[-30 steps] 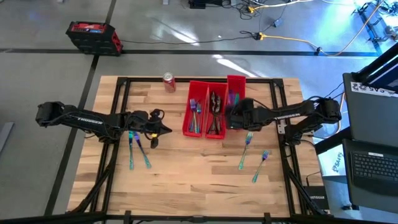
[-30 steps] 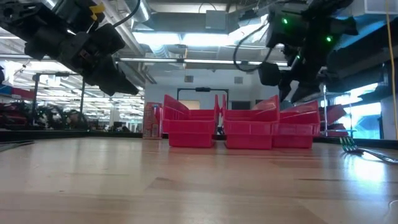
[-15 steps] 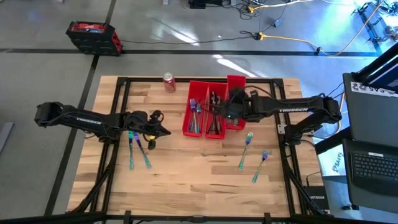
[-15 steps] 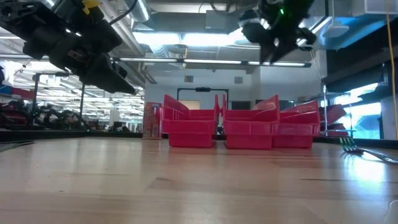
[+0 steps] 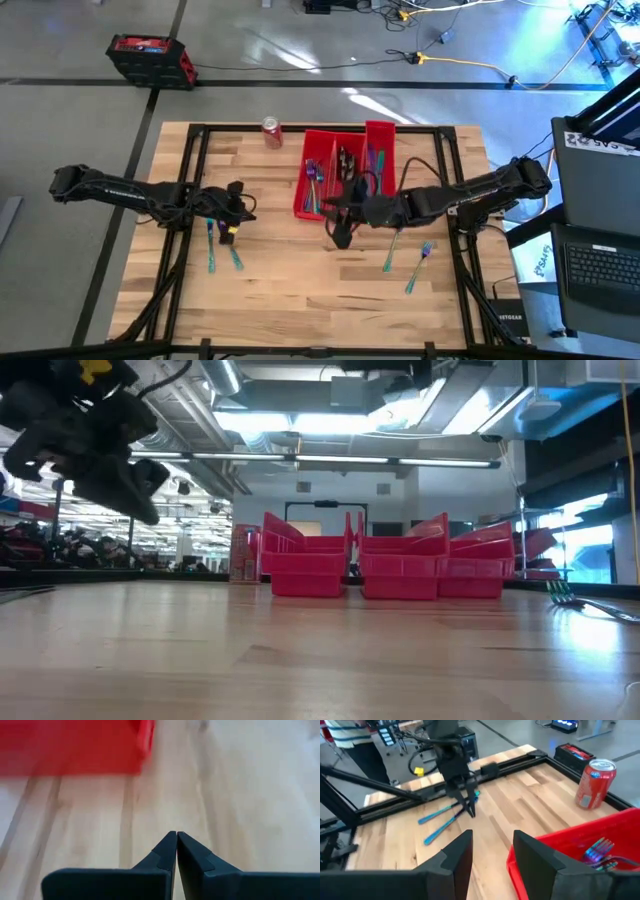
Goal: Sort silverware
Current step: Put the right purple table knife into the right red bin
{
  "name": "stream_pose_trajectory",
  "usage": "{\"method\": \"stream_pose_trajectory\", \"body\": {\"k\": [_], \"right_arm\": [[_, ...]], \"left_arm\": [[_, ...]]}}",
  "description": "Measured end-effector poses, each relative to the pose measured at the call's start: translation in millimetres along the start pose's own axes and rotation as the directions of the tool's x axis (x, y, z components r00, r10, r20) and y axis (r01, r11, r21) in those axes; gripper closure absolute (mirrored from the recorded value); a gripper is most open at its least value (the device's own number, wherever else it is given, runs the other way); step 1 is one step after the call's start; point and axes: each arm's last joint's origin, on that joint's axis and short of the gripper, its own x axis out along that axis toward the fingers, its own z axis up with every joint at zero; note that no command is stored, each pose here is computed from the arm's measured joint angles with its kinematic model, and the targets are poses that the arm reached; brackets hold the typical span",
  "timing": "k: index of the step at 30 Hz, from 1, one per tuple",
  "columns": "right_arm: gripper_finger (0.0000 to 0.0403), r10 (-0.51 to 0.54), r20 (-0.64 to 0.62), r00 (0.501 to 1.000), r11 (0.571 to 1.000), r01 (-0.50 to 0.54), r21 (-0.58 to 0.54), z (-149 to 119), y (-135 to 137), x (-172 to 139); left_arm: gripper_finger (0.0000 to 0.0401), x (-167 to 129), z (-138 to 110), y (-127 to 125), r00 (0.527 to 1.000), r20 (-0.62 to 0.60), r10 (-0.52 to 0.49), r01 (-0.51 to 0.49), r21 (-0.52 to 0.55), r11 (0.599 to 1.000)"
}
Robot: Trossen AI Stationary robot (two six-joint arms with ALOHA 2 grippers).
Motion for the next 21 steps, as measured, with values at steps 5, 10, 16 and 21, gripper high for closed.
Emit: {"method": "stream_pose_trajectory", "body": {"k": [5, 10, 16, 21], "right_arm": [[0.0276, 0.006, 0.004, 1.0, 1.0, -0.006, 0.026, -10, 3, 3], [0.0276, 0.001, -0.019, 1.0, 0.999, 0.0, 0.044, -22, 7, 19], [0.0276, 0.205, -0.031, 0.978, 0.975, -0.201, 0.097, -35, 21, 44], [0.0276, 0.254, -0.006, 0.967, 0.964, -0.253, 0.082, -46, 32, 58]], "left_arm": [[0.0401, -7, 16, -2, 0.998, -0.028, 0.058, -0.063, -0.248, 0.967], [0.0401, -14, 26, -6, 0.985, -0.166, 0.04, -0.107, -0.418, 0.902], [0.0401, -15, 26, -15, 0.938, -0.345, 0.042, -0.214, -0.478, 0.852], [0.0401, -9, 17, -30, 0.891, -0.45, 0.064, -0.299, -0.474, 0.829]]}}
